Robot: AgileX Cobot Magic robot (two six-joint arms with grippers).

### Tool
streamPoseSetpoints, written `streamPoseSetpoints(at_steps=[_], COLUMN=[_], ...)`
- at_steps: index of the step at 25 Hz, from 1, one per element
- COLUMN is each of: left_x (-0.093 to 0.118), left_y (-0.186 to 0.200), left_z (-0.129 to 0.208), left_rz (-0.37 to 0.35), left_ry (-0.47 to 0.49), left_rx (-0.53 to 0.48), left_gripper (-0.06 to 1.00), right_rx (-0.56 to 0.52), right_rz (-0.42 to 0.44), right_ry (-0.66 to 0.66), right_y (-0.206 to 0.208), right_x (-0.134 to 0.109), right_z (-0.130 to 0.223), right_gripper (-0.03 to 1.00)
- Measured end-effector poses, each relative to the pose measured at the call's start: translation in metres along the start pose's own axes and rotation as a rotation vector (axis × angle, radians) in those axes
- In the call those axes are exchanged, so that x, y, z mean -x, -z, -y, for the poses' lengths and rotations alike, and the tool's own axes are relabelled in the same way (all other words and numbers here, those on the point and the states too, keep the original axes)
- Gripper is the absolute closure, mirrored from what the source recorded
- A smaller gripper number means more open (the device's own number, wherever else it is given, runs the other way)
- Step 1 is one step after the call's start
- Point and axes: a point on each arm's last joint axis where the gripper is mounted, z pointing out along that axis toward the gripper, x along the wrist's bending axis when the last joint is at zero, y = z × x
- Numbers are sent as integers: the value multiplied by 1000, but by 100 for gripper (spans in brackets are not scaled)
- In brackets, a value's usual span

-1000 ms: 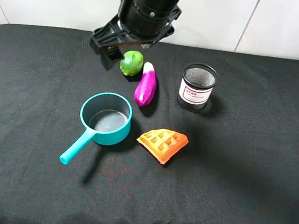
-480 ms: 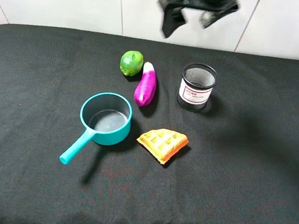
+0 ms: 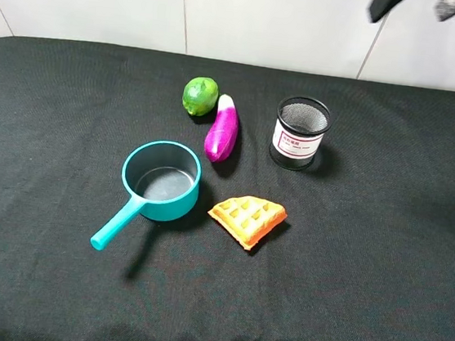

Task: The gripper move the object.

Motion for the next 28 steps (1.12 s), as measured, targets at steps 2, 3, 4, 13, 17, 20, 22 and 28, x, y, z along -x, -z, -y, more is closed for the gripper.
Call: streamPoseSetpoints(at_steps=[2, 3, 4, 13, 17, 20, 22, 28], left_x=[0, 0, 0, 0, 0, 0, 0, 0], left_y=[0, 0, 0, 0, 0, 0, 0, 0], left_z=[0, 0, 0, 0, 0, 0, 0, 0], left_rz=[0, 0, 0, 0, 0, 0, 0, 0], left_ry=[0, 0, 0, 0, 0, 0, 0, 0], left_rx=[0, 0, 0, 0, 0, 0, 0, 0], left_gripper=[18, 18, 18, 18, 18, 18, 18, 18], right_rx=[8, 21, 34, 131, 123, 151, 192, 270], right_rz=[18, 30, 39, 125, 158, 171, 186, 208], right_ry=[-34, -49, -63, -165, -244, -291, -303, -300], right_y=[9, 15, 20, 71, 78, 84, 91, 100], right_x=[13, 20, 25, 63, 77, 79, 76, 57], right_z=[3, 4, 5, 41, 79, 110, 130, 187], right_gripper=[34, 34, 34, 34, 34, 34, 34, 34])
